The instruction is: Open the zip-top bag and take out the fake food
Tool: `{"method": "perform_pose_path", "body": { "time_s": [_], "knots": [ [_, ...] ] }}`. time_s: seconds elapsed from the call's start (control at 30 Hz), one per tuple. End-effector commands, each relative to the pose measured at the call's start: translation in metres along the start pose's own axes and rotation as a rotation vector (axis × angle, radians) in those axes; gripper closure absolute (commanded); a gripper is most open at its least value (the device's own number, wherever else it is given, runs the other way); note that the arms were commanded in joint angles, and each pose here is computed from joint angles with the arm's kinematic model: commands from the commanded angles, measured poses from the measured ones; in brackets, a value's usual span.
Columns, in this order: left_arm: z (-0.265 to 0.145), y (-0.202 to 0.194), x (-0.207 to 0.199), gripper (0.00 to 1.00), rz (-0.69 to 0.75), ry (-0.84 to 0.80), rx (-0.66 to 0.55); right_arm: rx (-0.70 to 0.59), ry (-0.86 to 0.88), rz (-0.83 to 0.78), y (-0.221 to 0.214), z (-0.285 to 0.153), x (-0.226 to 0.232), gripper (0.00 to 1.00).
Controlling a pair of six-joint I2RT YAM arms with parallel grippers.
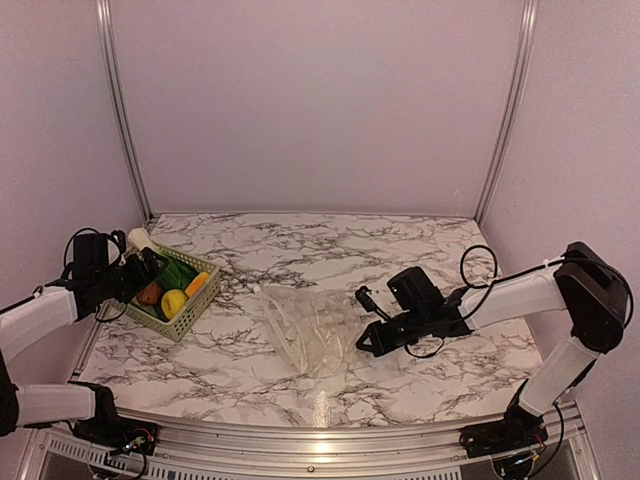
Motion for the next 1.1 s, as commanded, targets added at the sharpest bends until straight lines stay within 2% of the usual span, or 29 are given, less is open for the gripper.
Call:
{"method": "perform_pose_path", "body": {
  "time_s": [0.0, 0.23, 0.4, 0.53, 0.67, 0.83, 1.07],
  "knots": [
    [-0.009, -0.036, -0.043, 0.01, 0.118, -0.187, 0.103, -0.058, -0.004, 0.028, 0.012, -0.011, -0.002, 1.0],
    [-0.017, -0.121, -0.094, 0.04, 0.314, -0.408, 0.336, -0.098, -0.022, 0.045, 0.019, -0.018, -0.005, 1.0],
    [-0.018, -0.18, -0.097, 0.17, 0.36, -0.448, 0.511, -0.101, -0.027, 0.049, 0.019, -0.021, -0.005, 1.0],
    [-0.021, -0.217, -0.096, 0.19, 0.392, -0.452, 0.624, -0.108, -0.031, 0.051, 0.02, -0.024, -0.005, 1.0],
    [-0.024, -0.237, -0.104, 0.15, 0.396, -0.477, 0.678, -0.105, -0.03, 0.05, 0.02, -0.023, -0.004, 1.0],
    [-0.028, -0.261, -0.132, 0.12, 0.385, -0.542, 0.754, -0.102, -0.024, 0.053, 0.019, -0.022, -0.004, 1.0],
    [-0.009, -0.285, -0.142, 0.14, 0.385, -0.502, 0.822, -0.105, -0.019, 0.05, 0.019, -0.022, -0.003, 1.0]
  ]
}}
Point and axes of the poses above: each gripper's point midway between its finger pads, its own z axis out along the fingers, its own x axis along the line the jaws close on, y = z × x, the point moved 3 cm from there along -z, back along the fingers, and after that the axes turned 14 degrees about -z, right-handed, at the moved point
